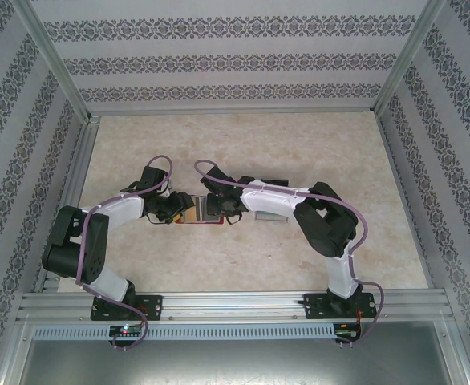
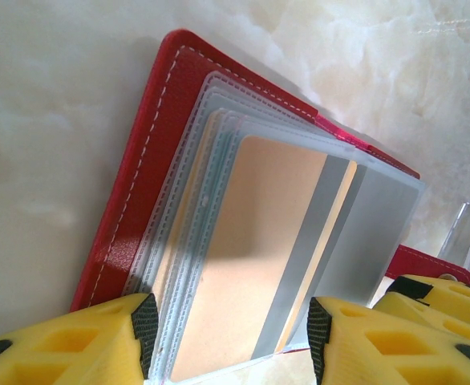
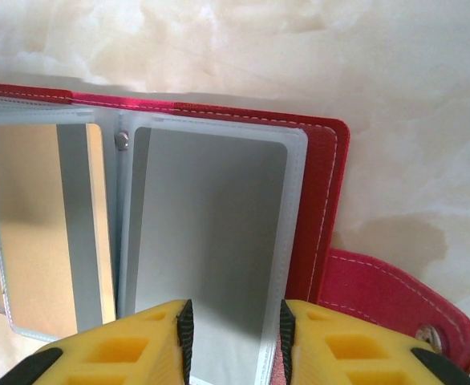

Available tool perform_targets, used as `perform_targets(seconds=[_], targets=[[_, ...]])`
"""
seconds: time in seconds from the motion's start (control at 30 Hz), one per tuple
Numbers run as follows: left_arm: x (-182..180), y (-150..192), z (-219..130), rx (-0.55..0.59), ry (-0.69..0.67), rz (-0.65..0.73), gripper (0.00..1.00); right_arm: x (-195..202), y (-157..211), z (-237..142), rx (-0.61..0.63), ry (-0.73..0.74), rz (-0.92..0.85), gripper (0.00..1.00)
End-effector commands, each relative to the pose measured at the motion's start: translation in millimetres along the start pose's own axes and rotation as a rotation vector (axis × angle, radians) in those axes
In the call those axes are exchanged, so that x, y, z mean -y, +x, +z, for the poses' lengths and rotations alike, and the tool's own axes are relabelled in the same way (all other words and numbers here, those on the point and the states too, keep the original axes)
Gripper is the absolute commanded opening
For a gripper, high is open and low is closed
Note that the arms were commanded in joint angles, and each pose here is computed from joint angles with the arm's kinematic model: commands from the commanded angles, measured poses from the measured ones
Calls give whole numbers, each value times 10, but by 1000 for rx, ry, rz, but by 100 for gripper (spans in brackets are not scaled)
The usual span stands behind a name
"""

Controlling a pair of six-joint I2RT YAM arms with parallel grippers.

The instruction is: Take the credit cards out of the card holder

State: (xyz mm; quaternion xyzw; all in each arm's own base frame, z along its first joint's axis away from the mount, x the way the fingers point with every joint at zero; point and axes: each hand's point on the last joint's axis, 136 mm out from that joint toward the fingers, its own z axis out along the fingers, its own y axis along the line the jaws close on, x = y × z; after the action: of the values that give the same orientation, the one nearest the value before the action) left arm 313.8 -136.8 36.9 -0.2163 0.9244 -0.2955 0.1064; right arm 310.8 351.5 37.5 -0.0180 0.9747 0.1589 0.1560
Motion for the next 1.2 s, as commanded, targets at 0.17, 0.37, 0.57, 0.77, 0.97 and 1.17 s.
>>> perform_targets(seconds=[0.17,0.37,0.57,0.77,0.97,1.17], targets=[[-89,60,45,-34,-17,-22,55,28,79,113,-36,16,5,37],[-80,59,42,-33,-16,-20,55,-5,89,116,-36,6,-2,37],[-84,64,47,-35,-15,-21,55,-193,26,-14,-5,-28,-50,37],[-82,68,51,-38,-13,-20,55,-345,-18,-165,28,-12,-122,37],[-80,70,52,-38,-11,-20,55,-500,-41,-225,38,-31,-157,37],[-80,62,38,-33,-14,-20,56,-636,-86,-273,50,-56,-172,38]])
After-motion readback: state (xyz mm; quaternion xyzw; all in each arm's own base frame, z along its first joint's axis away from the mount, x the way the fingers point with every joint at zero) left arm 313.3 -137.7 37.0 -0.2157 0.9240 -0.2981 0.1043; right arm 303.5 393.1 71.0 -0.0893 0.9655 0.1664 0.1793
